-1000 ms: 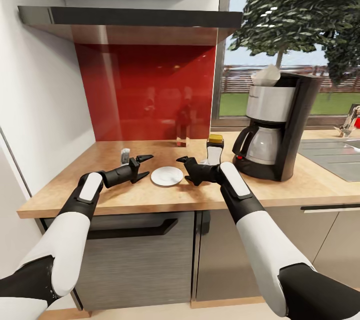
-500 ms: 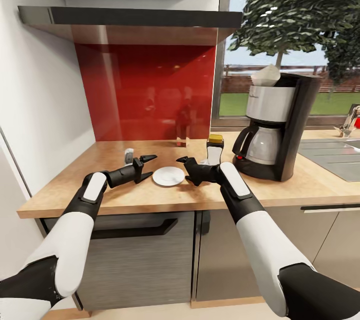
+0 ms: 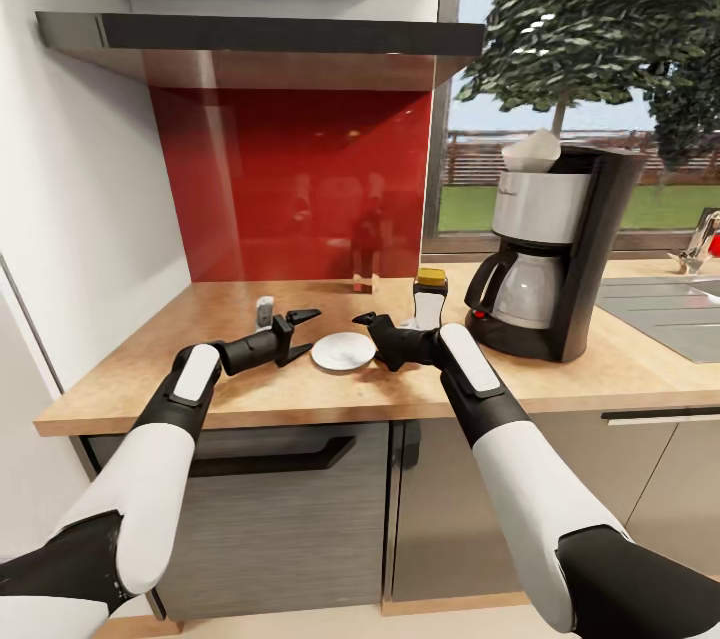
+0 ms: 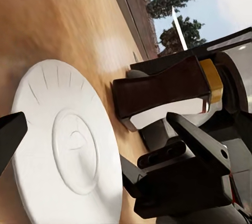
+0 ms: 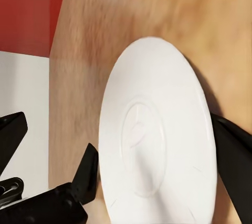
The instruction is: Set up a coffee station on the kitchen countertop: keep the coffee maker on the countertop, move the bottle of coffee from the kitchen shelf to the counter next to the coffee maker, place a paper coffee filter on top of the coffee maker, put the saucer next to the coffee maker with the coffee cup on the saucer, and place the electric kettle next to the coffee maker.
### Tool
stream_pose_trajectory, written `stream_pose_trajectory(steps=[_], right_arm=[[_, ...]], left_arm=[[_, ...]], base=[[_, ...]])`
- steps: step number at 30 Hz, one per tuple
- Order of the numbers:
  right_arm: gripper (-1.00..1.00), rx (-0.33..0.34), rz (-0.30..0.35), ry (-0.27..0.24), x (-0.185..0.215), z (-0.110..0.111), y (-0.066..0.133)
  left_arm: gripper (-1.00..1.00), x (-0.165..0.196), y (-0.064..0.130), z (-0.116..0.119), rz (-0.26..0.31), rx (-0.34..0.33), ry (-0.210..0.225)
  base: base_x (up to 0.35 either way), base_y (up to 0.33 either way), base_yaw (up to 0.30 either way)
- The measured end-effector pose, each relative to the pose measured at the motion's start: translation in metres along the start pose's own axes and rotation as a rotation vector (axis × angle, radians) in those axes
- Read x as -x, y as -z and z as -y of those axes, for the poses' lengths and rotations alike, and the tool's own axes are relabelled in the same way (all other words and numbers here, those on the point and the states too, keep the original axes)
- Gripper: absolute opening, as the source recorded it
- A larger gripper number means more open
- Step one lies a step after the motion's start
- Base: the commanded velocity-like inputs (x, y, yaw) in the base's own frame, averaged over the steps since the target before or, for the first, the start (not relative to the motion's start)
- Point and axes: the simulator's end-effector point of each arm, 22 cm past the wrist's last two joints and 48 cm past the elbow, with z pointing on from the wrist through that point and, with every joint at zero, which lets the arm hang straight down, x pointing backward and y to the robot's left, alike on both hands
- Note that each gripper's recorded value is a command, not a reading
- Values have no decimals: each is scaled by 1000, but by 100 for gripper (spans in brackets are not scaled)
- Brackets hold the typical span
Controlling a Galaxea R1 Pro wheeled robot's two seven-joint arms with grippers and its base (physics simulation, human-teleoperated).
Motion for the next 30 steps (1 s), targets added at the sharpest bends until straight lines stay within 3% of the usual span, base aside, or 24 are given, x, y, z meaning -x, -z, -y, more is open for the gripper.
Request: stream_pose_trajectory(steps=[30], right_arm=[[100, 0, 0, 1, 0, 0, 0]], left_arm=[[100, -12, -11, 8, -19, -20, 8]], base=[[0, 0, 0]])
